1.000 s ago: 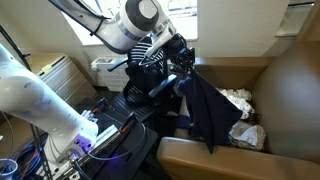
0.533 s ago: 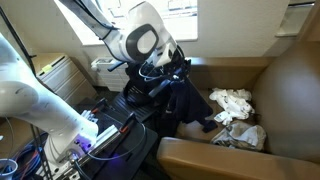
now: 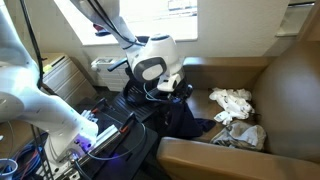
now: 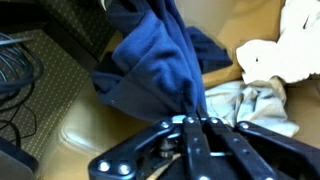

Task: Unhang the dark blue clothing from the backrest of the black chair and place it on the right side of the sofa, remove the grey clothing from the sofa and hang it on the backrest of the black chair, remove the black backpack from the black chair and put it on the sofa

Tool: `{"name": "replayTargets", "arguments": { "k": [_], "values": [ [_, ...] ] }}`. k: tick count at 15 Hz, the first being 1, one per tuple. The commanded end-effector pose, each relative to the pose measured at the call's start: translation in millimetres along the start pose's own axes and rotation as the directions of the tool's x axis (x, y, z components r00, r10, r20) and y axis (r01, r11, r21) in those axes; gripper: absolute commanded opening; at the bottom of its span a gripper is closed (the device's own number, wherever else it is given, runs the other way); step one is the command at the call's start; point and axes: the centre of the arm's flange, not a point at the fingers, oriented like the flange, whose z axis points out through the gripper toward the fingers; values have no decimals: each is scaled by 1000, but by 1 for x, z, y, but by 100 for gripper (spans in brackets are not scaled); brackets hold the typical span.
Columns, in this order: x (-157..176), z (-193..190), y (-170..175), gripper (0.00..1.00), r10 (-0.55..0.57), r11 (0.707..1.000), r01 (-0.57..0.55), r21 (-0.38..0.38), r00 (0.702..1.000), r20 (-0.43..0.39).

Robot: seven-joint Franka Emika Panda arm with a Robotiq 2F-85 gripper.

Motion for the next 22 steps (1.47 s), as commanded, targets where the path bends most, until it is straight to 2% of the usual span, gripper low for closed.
{"name": "replayTargets", "arguments": {
  "k": [1,2,3,4,6,8,9,10,11,15,17,19,20,21,22],
  "values": [
    [46,5,-36,1,116,991,-125,-45,981,-158],
    [55,2,-42,29,116,986,-138,-96,973,-202],
    [55,1,-23,5,104,993,-110,-41,985,-135],
    [64,-1,-30,11,116,990,-127,-59,979,-168],
    [62,-5,-39,26,113,990,-126,-61,976,-189],
    [57,-4,-40,29,108,991,-122,-62,976,-189],
    [56,-4,-40,54,108,991,-122,-63,976,-190],
    [44,-16,-32,55,89,996,-92,-3,970,-228],
    [35,-18,-31,61,146,989,-134,61,944,-295],
    [38,36,-73,89,338,941,-302,154,867,-366],
    [45,65,-81,99,414,910,-377,173,814,-406],
    [68,97,-89,100,480,871,-472,138,753,-450],
    [83,113,-91,100,489,854,-515,70,750,-446],
    [90,123,-89,100,481,847,-531,7,762,-433],
    [68,100,-62,100,460,874,-479,82,762,-455]
  ]
}}
